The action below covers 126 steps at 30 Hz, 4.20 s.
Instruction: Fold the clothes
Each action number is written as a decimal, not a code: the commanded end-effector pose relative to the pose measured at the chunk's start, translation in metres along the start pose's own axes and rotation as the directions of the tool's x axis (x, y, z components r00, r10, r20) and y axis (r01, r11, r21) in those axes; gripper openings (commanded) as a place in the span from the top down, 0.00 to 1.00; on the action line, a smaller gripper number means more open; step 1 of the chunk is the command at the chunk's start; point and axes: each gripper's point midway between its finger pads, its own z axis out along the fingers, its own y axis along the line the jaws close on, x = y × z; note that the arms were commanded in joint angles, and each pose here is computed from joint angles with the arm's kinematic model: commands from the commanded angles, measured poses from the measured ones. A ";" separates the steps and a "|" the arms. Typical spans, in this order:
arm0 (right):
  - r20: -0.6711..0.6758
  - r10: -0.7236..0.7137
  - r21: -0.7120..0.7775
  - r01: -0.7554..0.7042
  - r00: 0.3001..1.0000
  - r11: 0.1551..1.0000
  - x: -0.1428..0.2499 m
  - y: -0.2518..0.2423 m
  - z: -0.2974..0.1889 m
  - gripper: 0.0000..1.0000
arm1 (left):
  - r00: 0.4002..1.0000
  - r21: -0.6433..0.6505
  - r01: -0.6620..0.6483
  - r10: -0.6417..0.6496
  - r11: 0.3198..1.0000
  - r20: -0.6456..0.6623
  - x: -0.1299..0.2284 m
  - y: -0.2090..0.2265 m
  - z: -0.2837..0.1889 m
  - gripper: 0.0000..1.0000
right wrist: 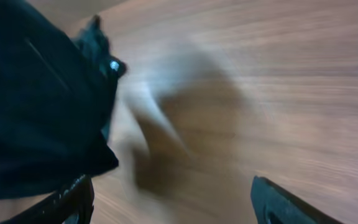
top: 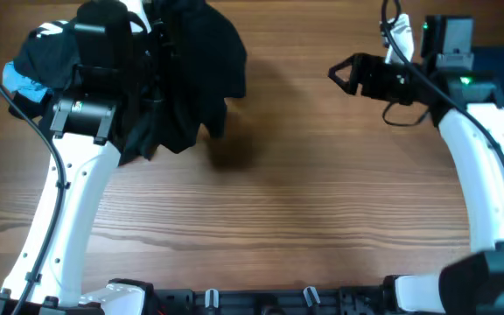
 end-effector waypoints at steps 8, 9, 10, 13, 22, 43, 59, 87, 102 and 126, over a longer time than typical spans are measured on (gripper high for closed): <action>-0.206 0.215 -0.504 -0.291 0.955 0.813 -0.021 0.059 0.102 0.19 | 0.996 0.178 0.083 -0.088 0.981 0.021 -0.008 -0.055 -0.011 0.96; -0.209 0.224 -0.514 -0.302 0.952 0.803 -0.023 0.062 0.108 0.19 | 0.995 0.180 0.095 -0.100 0.979 0.022 -0.009 -0.055 -0.012 0.96; -0.212 0.234 -0.529 -0.312 0.949 0.789 -0.025 0.066 0.116 0.19 | 0.993 0.183 0.107 -0.113 0.977 0.023 -0.010 -0.056 -0.014 0.96; -0.230 0.243 -0.569 -0.333 0.942 0.752 -0.024 0.080 0.138 0.18 | 0.992 0.220 0.117 -0.127 0.969 0.029 -0.014 -0.065 -0.023 0.96; -0.263 0.166 -0.631 -0.299 0.950 0.716 -0.005 0.115 0.154 0.96 | 0.991 0.213 0.105 -0.119 0.971 0.055 -0.018 -0.068 -0.030 0.96; -0.016 0.084 -0.647 -0.075 0.996 0.759 -0.094 0.039 0.081 0.94 | 1.000 -0.062 0.002 -0.003 0.998 -0.005 0.009 -0.016 -0.025 0.58; -0.046 0.258 0.285 -0.235 0.965 0.929 0.003 -0.108 0.158 0.46 | 0.999 -0.160 -0.004 -0.004 0.987 -0.049 0.026 0.007 0.003 0.53; -0.041 -0.026 0.288 0.037 0.999 0.957 -0.065 -0.052 0.082 0.96 | 0.995 -0.346 -0.095 0.093 0.933 -0.022 0.025 0.047 0.031 0.58; 0.135 -0.325 0.130 0.309 0.936 0.942 -0.061 0.102 -0.103 0.96 | 0.994 0.003 -0.074 0.074 0.997 -0.085 0.052 -0.004 0.090 0.40; 0.185 -0.715 -0.106 0.737 0.674 0.667 0.031 0.224 -0.155 0.96 | 0.977 0.463 -0.092 0.169 0.882 -0.128 0.068 -0.068 0.089 0.19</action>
